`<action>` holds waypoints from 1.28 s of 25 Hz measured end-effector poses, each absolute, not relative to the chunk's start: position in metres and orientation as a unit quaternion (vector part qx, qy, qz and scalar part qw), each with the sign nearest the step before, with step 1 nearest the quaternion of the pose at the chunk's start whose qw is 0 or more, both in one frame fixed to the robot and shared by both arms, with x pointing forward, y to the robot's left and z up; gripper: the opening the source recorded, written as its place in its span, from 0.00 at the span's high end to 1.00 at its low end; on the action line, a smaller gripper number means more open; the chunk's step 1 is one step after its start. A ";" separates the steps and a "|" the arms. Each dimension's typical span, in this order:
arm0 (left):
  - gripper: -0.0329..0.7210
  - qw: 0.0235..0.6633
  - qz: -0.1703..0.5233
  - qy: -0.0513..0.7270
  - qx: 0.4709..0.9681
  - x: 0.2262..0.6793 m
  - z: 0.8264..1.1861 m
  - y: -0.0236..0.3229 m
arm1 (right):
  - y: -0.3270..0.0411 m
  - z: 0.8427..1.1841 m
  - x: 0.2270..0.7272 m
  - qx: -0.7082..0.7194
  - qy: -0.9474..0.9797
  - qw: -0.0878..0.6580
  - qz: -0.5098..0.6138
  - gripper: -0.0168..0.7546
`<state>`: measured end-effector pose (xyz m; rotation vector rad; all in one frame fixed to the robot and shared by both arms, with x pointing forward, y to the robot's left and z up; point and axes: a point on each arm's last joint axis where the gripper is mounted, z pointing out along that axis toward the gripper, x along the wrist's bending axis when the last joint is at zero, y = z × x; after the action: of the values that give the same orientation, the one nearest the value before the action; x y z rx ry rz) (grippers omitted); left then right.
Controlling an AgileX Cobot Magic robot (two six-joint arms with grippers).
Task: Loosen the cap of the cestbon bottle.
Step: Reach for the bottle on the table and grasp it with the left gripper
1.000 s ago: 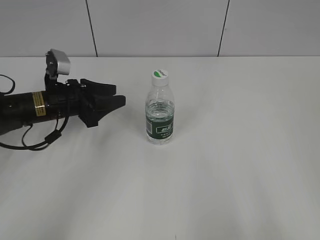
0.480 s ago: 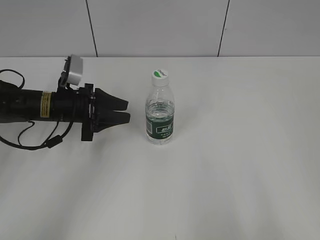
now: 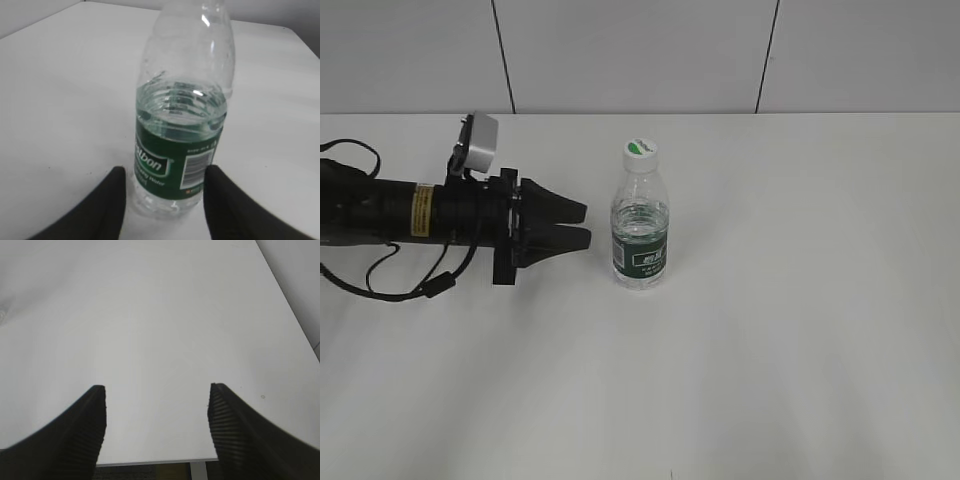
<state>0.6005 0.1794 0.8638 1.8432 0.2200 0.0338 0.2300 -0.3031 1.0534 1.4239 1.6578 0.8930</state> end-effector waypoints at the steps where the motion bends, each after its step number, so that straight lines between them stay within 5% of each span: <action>1: 0.52 0.601 0.012 0.097 0.794 0.600 0.864 0.177 | -0.303 1.053 0.230 0.558 0.649 0.381 0.350 0.34; 9: 0.14 0.614 -0.018 0.132 0.778 0.597 0.867 0.154 | -0.303 1.053 0.230 0.558 0.649 0.381 0.350 0.34; 32: 0.21 0.617 0.024 0.136 0.775 0.595 0.862 0.111 | -0.303 1.053 0.230 0.558 0.649 0.381 0.350 0.34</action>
<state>0.5948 0.1112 0.8620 1.7834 0.3128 0.0542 0.2301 -0.3031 1.0535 1.4231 1.6569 0.8927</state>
